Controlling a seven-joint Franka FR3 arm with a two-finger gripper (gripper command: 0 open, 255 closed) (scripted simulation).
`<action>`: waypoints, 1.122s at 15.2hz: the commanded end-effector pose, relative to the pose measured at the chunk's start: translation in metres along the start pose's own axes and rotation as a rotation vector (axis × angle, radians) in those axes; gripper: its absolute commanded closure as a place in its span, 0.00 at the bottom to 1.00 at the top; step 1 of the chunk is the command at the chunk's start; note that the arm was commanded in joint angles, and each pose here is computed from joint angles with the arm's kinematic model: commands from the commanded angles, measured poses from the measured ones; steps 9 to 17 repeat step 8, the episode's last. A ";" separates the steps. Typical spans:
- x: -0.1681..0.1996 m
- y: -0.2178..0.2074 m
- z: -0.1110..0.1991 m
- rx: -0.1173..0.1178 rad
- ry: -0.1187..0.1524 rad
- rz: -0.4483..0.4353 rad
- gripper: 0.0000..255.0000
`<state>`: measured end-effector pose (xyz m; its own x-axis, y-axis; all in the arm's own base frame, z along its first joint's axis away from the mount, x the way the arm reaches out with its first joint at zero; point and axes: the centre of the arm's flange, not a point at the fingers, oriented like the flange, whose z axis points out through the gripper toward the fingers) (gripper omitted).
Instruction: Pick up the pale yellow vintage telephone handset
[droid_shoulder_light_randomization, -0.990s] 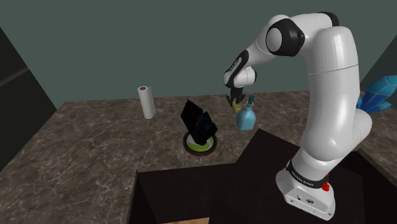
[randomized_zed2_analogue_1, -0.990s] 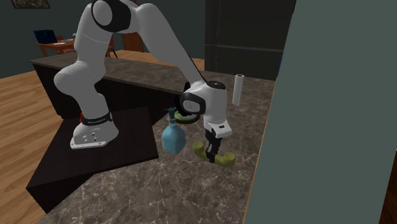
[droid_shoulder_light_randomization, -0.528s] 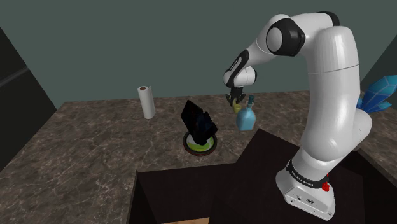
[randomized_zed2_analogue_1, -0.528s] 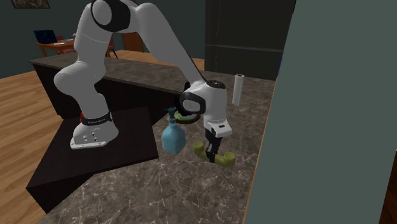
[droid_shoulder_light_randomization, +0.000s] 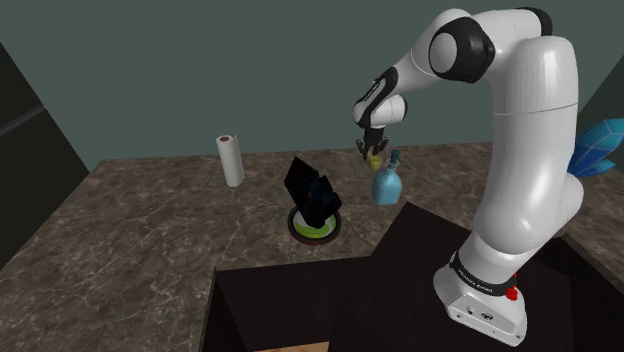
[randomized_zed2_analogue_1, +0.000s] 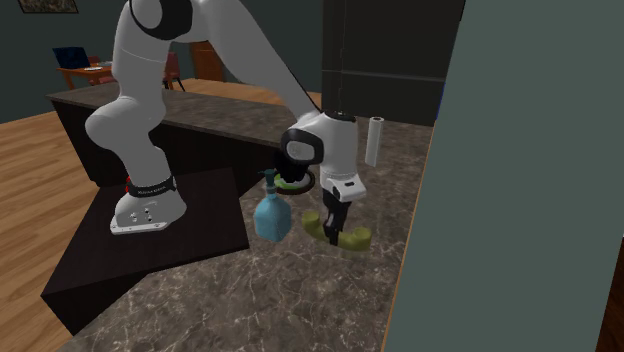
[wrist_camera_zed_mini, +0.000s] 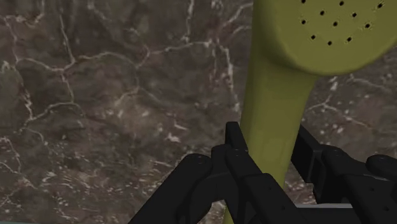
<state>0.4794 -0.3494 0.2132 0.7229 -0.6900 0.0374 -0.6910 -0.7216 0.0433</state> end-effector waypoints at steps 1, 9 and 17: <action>0.001 0.001 -0.010 0.000 0.000 0.000 1.00; 0.002 0.002 -0.037 0.000 0.000 0.000 1.00; 0.002 0.002 -0.037 0.000 0.000 0.000 1.00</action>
